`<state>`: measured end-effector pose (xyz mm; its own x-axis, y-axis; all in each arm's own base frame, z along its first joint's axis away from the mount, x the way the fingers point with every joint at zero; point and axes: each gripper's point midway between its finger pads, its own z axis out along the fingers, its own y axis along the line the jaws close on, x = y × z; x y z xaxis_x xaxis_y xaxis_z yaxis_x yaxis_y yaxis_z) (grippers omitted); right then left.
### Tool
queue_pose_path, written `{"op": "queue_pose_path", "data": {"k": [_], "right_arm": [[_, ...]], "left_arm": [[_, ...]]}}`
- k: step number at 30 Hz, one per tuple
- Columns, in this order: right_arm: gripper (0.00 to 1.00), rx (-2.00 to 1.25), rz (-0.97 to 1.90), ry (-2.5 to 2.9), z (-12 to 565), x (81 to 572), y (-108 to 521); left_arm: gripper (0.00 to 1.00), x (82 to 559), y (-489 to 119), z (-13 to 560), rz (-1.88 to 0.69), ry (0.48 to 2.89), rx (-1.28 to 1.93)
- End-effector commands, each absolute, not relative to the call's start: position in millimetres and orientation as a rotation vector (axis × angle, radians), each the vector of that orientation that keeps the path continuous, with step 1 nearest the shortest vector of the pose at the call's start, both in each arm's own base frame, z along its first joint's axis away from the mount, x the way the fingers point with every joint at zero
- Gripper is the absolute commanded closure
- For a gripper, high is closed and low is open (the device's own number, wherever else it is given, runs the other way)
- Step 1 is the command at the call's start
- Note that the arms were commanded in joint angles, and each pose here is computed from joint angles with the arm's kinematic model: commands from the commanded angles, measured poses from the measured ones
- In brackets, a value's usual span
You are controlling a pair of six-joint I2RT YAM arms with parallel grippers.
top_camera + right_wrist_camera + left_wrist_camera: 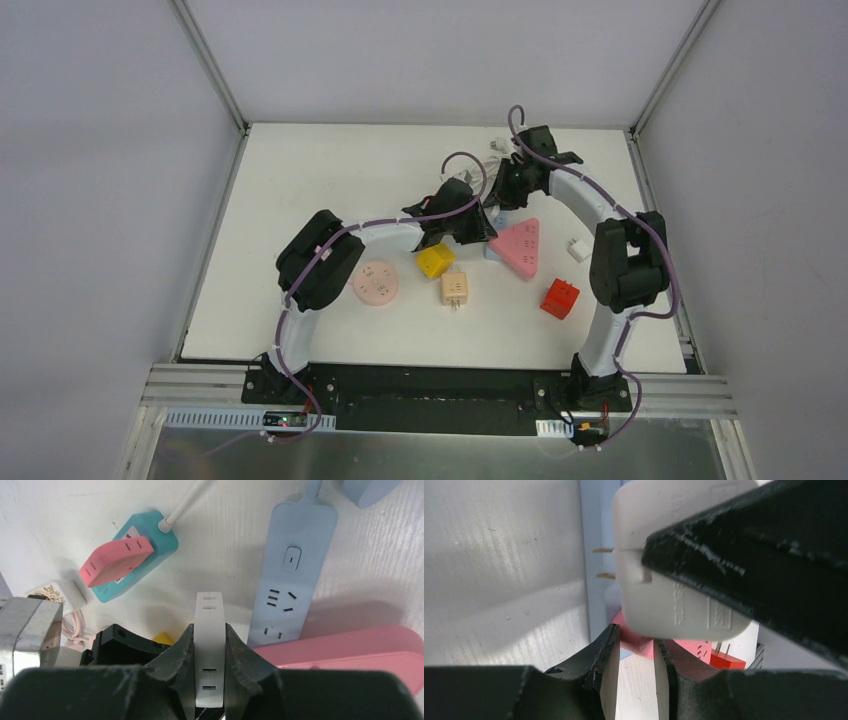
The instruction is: Pull the plug off the socket
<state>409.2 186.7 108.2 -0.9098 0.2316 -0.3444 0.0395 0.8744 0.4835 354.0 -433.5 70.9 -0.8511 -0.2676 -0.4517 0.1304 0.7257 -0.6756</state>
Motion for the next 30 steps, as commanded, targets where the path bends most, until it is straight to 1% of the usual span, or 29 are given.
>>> {"op": "queue_pose_path", "data": {"k": [1, 5, 7, 10, 13, 16, 20, 22, 23, 24, 25, 27, 30], "right_arm": [[1.0, 0.235, 0.582, 2.6, 127.0, 414.2, 166.2], [1.0, 0.375, 0.58, 2.503, 143.6, 425.4, 137.4], [1.0, 0.472, 0.593, 2.441, 150.3, 428.0, 118.4], [1.0, 0.648, 0.615, 2.341, 153.6, 429.4, 81.4], [1.0, 0.814, 0.603, 2.327, 132.5, 423.3, 51.6], [0.99, 0.909, 0.591, 2.349, 109.8, 420.0, 34.4], [0.94, 0.967, 0.591, 2.383, 83.9, 420.5, 23.0], [0.9, 0.986, 0.589, 2.391, 74.6, 421.5, 17.7], [0.87, 0.996, 0.588, 2.395, 70.5, 421.7, 15.4], [0.81, 0.999, 0.592, 2.399, 67.3, 422.2, 13.7], [0.77, 1.0, 0.594, 2.405, 64.1, 422.1, 12.8], [0.64, 1.018, 0.582, 2.422, 55.7, 420.5, 9.1], [0.42, 1.039, 0.558, 2.433, 49.1, 417.2, 4.7]], "left_arm": [[0.92, 348.8, -412.6, 32.0, -0.835, 2.493, -0.107], [0.88, 348.4, -415.2, 35.7, -0.87, 2.477, -0.103], [0.83, 347.8, -417.7, 38.7, -0.9, 2.461, -0.095], [0.73, 347.3, -420.0, 44.0, -0.941, 2.432, -0.091], [0.61, 347.0, -422.8, 48.1, -0.98, 2.407, -0.08], [0.48, 347.1, -423.6, 53.0, -1.005, 2.38, -0.069], [0.33, 351.0, -423.5, 59.5, -1.036, 2.338, -0.061], [0.29, 351.5, -424.9, 64.7, -1.07, 2.306, -0.052], [0.27, 351.7, -424.7, 66.7, -1.08, 2.292, -0.05], [0.24, 352.1, -424.7, 69.6, -1.095, 2.273, -0.047], [0.22, 351.4, -424.8, 72.2, -1.103, 2.261, -0.043], [0.19, 350.5, -424.7, 75.9, -1.119, 2.237, -0.032], [0.17, 349.7, -425.7, 82.8, -1.147, 2.204, -0.021]]}}
